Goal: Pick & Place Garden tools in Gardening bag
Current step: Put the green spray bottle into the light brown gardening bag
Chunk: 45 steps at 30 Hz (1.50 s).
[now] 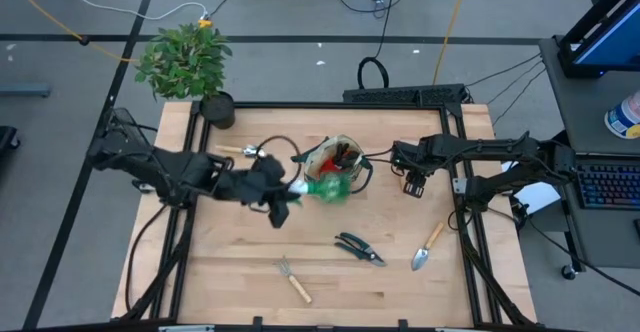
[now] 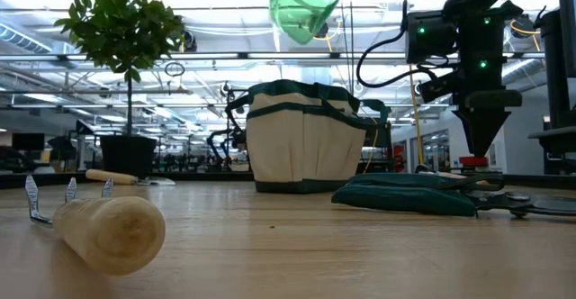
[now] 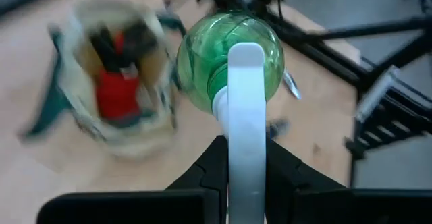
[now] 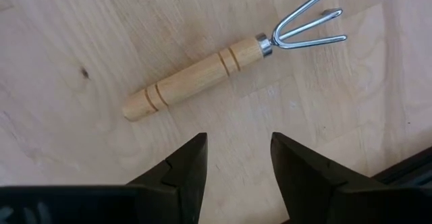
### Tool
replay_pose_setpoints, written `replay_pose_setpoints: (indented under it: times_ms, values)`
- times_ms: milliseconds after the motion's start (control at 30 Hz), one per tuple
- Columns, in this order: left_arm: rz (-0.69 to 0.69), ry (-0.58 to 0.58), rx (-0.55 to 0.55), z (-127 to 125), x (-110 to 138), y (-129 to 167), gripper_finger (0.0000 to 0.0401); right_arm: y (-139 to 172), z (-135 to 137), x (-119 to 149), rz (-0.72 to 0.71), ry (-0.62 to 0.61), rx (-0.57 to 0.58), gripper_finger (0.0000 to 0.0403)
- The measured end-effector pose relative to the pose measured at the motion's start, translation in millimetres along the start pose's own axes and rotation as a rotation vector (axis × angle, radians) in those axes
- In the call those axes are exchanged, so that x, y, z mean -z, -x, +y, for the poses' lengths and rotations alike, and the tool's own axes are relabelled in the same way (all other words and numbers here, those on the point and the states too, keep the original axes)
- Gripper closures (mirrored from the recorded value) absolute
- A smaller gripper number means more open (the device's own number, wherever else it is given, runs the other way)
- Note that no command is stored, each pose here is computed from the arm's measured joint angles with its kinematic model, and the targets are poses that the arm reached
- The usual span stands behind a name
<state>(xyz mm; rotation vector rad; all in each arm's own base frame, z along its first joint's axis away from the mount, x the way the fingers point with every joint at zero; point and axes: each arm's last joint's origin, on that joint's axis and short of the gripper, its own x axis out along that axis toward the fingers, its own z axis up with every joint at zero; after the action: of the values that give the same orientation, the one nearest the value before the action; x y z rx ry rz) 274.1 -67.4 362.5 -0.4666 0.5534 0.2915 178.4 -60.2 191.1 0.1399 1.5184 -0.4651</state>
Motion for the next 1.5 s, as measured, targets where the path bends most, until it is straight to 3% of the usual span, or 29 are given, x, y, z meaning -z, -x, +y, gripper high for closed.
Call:
replay_pose_setpoints:
  times_ms: [133, 267, 767, 1100, 1333, 1500]
  values:
    - [-0.063, -0.065, -0.044, 1.7, -23.3, 2.0, 0.035, 0.0, 0.0, -0.1, -0.001, 0.0, 0.0, 0.0245]
    - [-0.033, -0.135, -0.107, 5.0, -36.5, -8.3, 0.035, 0.0, 0.0, -0.7, -0.007, -0.001, 0.0, 0.0245]
    - [0.254, -0.282, -0.338, 22.1, -78.3, -38.3, 0.035, -2.4, 0.7, -3.8, -0.048, 0.02, -0.002, 0.0245]
    - [0.433, -0.252, -0.397, 26.3, -93.0, -65.8, 0.035, -1.8, 0.5, -3.3, -0.051, 0.023, -0.002, 0.0245]
    - [0.554, -0.16, -0.337, 33.3, -91.0, -87.2, 0.035, -1.9, 0.5, -3.3, -0.051, 0.025, -0.002, 0.0245]
    - [0.585, -0.094, -0.336, 33.5, -90.0, -83.0, 0.035, -2.0, 0.5, -3.2, -0.051, 0.026, -0.003, 0.0245]
